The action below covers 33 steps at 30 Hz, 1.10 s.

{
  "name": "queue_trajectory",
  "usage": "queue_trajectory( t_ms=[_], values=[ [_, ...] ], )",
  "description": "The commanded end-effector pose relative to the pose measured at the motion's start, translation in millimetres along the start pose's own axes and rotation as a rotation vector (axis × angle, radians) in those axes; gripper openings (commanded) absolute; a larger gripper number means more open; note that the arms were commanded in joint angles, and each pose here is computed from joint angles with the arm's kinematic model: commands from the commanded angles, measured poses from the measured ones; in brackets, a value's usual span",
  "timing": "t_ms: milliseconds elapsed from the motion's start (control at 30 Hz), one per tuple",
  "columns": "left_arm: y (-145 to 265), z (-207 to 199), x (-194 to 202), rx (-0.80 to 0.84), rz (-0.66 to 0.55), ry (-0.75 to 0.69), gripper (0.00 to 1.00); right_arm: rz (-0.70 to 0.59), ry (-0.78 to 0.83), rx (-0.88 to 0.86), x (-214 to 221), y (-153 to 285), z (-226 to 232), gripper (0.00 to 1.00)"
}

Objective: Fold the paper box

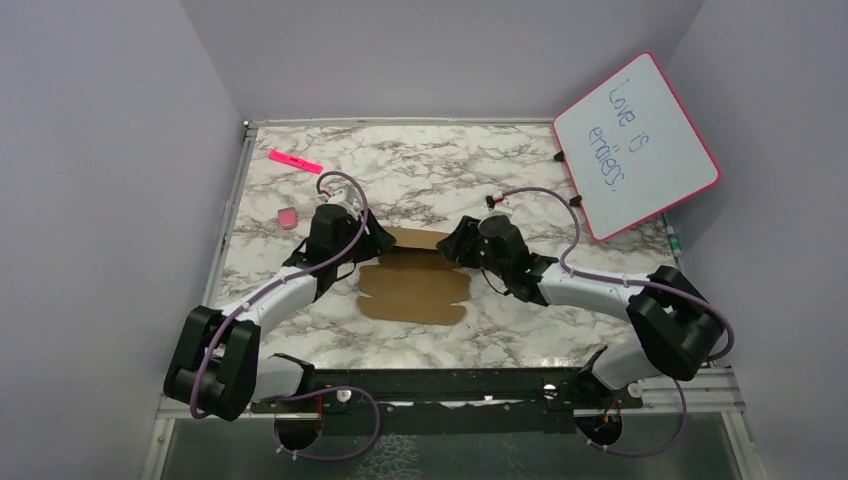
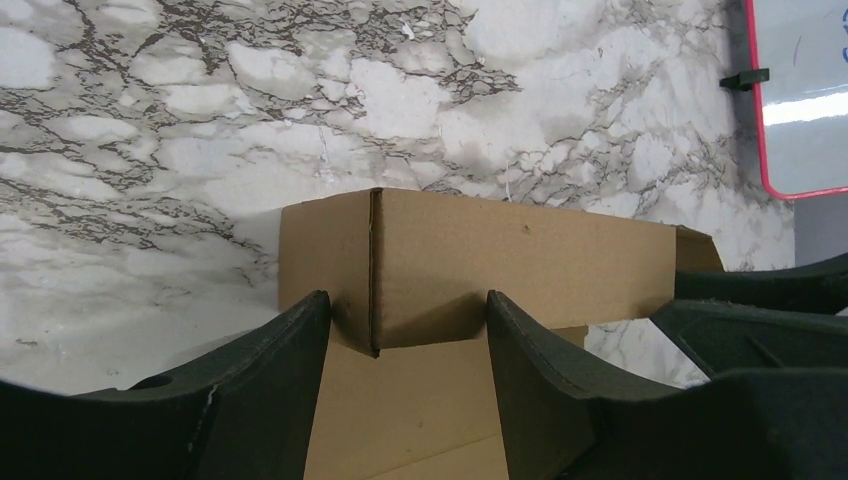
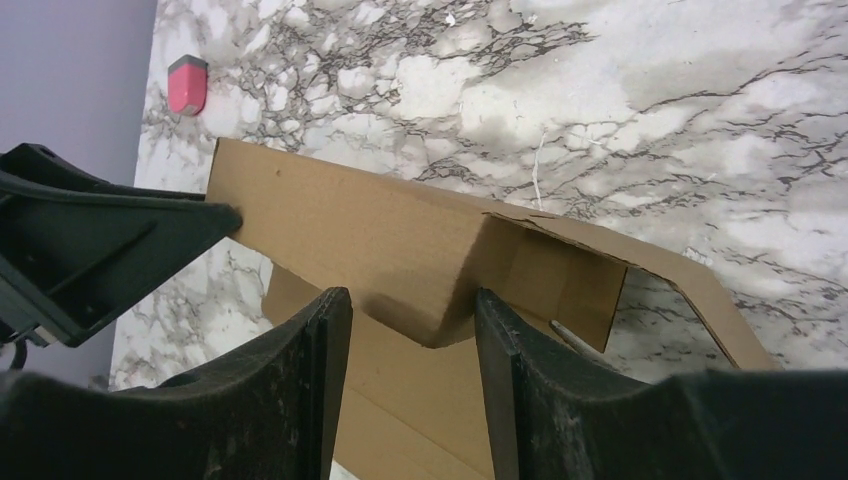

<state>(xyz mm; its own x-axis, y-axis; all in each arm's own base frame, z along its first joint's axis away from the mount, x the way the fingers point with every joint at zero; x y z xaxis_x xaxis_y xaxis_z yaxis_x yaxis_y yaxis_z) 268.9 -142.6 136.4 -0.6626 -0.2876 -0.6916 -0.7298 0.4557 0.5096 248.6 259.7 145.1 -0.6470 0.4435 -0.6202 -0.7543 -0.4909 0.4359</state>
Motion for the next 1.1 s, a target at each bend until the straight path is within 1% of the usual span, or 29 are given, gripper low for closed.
queue_trajectory(
  t_ms=[0, 367, 433, 567, 633, 733, 867, 900, 1000, 1067],
  values=[
    [10.6, -4.9, 1.6, 0.033, -0.010, 0.003, 0.59, 0.028, 0.008, -0.102, 1.5, -12.1, 10.2, 0.53],
    [17.2, 1.0, 3.6, -0.018, -0.017, -0.011, 0.60, 0.096, -0.030, -0.229, 9.9, -18.2, 8.1, 0.47],
    [20.4, 2.9, -0.6, -0.054, -0.034, -0.017, 0.63, 0.092, -0.016, -0.228, 7.9, -16.1, 4.7, 0.48],
    [32.0, 3.1, -11.9, -0.109, -0.088, -0.026, 0.69, 0.075, 0.028, -0.207, -0.4, -8.3, -3.9, 0.56],
    [38.6, 3.0, -15.5, -0.132, -0.107, -0.029, 0.72, 0.064, 0.070, -0.190, -5.2, -2.8, -6.5, 0.62],
    [46.2, 0.8, -20.5, -0.150, -0.127, -0.038, 0.75, 0.048, 0.151, -0.171, -12.4, 7.2, -8.0, 0.68],
    [53.0, -8.9, -21.9, -0.160, -0.128, -0.078, 0.77, 0.018, 0.290, -0.155, -26.5, 27.6, -7.2, 0.71],
    [53.8, -13.1, -20.5, -0.161, -0.125, -0.094, 0.77, 0.007, 0.318, -0.135, -29.6, 32.9, -9.7, 0.71],
    [56.9, -31.0, -11.0, -0.156, -0.118, -0.158, 0.78, -0.087, 0.379, -0.016, -44.2, 46.1, -24.7, 0.74],
    [58.4, -44.3, -2.4, -0.147, -0.114, -0.200, 0.78, -0.119, 0.401, 0.014, -49.6, 51.2, -33.7, 0.74]
  ],
)
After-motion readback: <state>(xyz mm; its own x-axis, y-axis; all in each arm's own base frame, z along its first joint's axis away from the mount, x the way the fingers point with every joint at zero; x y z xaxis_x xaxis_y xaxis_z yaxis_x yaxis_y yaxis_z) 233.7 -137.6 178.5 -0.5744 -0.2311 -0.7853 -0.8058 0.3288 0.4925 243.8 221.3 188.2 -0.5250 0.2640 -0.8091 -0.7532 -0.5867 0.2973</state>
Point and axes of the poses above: each gripper's point midway between its finger pads, its own y axis back along the fingers, its own z axis along the line the jaws close on, x = y × z, the point moved 7 cm from there along y, back along the fingers, and after that the axes turned 6 degrees about -y, right-handed, at the moved point
